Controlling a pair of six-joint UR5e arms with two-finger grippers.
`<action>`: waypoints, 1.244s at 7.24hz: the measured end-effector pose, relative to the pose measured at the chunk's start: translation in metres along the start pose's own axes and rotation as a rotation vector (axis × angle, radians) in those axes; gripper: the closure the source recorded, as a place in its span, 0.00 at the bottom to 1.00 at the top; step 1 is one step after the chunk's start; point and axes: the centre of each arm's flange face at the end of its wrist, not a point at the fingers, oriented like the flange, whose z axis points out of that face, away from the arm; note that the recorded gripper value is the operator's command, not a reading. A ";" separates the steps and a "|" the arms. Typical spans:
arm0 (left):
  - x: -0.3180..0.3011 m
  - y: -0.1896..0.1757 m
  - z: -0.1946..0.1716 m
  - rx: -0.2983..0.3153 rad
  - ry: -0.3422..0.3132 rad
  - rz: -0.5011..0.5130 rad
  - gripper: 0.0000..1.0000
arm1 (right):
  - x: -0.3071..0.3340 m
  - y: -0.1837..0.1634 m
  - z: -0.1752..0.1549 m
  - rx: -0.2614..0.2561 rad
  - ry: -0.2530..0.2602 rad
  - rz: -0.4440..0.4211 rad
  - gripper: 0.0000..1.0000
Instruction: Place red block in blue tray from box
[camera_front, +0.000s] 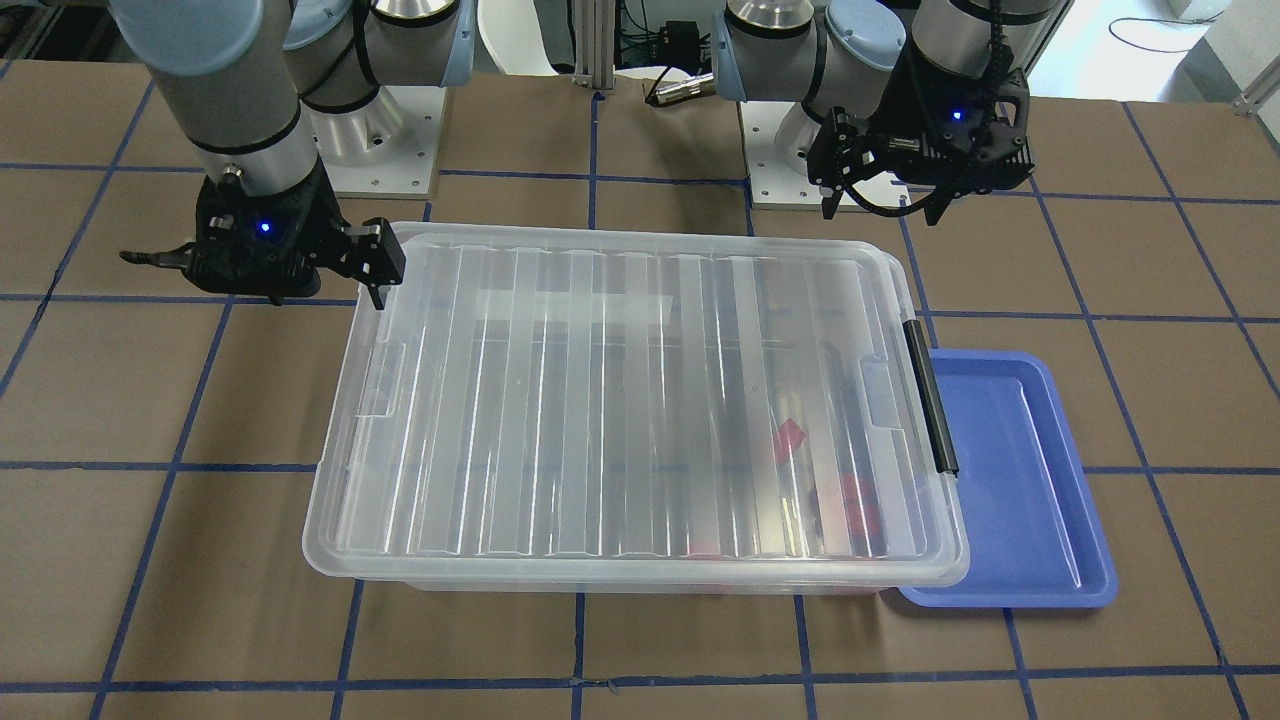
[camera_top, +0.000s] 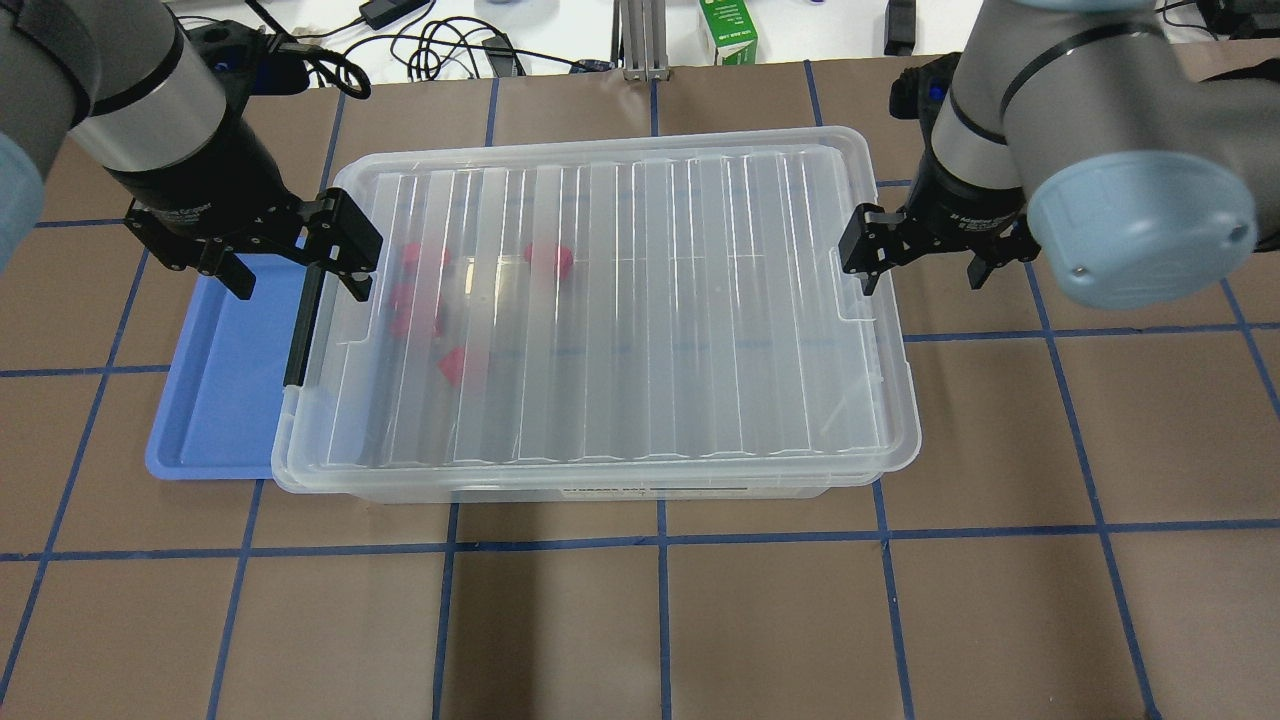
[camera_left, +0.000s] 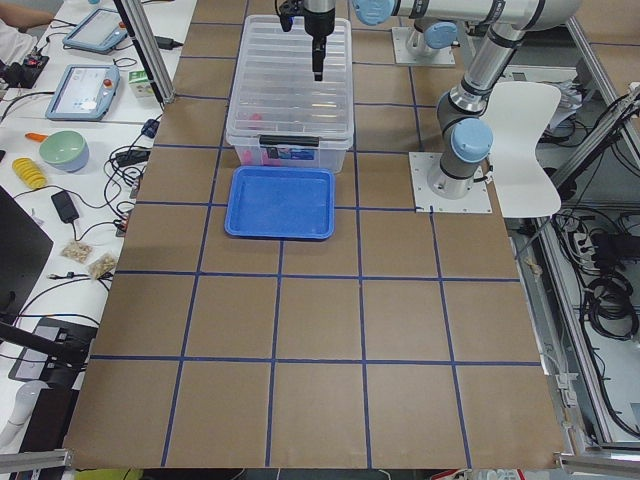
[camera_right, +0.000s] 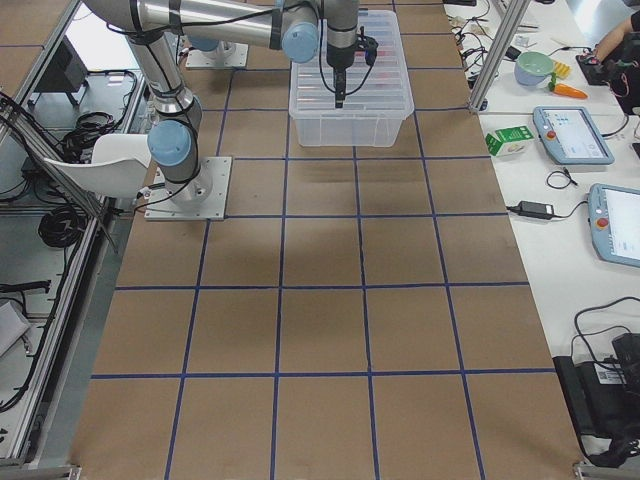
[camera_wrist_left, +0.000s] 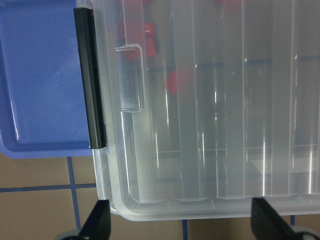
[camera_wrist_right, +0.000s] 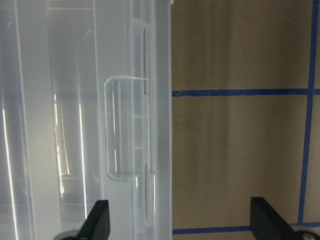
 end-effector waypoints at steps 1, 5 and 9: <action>0.000 0.000 0.000 0.000 0.000 0.001 0.00 | -0.001 -0.004 0.016 0.011 0.000 0.001 0.00; 0.000 0.000 0.000 -0.001 0.000 0.001 0.00 | 0.004 -0.015 0.040 0.032 0.001 -0.016 0.02; 0.000 0.000 0.000 0.000 -0.001 0.001 0.00 | 0.032 -0.031 0.058 0.029 0.006 -0.034 0.02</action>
